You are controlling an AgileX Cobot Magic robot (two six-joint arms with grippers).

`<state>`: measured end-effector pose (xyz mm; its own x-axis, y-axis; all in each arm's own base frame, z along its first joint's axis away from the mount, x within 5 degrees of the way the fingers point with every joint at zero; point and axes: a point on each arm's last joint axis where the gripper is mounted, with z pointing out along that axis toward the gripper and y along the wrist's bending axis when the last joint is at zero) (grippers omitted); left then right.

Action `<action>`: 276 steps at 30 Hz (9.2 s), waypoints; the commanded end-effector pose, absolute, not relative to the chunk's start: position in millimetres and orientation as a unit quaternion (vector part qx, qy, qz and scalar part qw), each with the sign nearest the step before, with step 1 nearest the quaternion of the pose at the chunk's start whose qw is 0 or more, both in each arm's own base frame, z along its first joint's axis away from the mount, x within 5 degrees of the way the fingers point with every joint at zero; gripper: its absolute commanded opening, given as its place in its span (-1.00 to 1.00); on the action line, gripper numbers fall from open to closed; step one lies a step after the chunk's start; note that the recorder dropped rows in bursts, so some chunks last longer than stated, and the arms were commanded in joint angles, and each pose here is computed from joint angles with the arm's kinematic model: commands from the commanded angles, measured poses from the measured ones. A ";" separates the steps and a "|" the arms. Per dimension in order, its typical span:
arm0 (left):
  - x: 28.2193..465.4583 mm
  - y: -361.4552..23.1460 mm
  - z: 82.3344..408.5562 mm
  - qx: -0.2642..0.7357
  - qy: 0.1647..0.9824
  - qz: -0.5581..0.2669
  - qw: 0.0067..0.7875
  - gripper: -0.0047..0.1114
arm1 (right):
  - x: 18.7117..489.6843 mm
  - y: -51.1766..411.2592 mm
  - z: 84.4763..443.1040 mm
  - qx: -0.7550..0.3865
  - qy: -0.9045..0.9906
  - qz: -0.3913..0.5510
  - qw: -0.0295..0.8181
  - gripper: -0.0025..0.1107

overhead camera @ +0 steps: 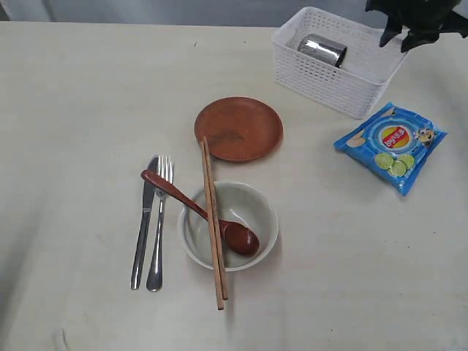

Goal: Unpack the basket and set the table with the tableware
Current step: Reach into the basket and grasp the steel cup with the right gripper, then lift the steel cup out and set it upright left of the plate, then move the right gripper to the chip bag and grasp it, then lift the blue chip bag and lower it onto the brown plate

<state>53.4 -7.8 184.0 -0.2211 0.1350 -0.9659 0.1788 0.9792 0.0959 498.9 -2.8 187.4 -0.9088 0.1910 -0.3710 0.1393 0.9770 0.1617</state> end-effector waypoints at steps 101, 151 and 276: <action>53.4 -7.8 184.1 0.099 0.779 -0.018 0.619 -0.92 | 314.9 348.0 274.3 -0.610 0.769 0.013 0.190 -0.96; 53.4 -7.8 184.1 0.099 0.779 -0.018 0.619 -0.92 | 341.0 373.2 186.0 -0.605 0.778 -0.030 0.166 -0.35; 53.4 -7.8 184.1 0.099 0.779 -0.018 0.619 -0.92 | 318.6 149.5 216.5 -0.093 0.943 0.227 0.226 -0.96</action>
<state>53.4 -7.8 184.0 -0.2211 0.1350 -0.9659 0.1788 0.9792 0.0959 307.5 134.3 217.9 -0.8879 -0.0756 -0.4538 -0.2692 0.8853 0.3791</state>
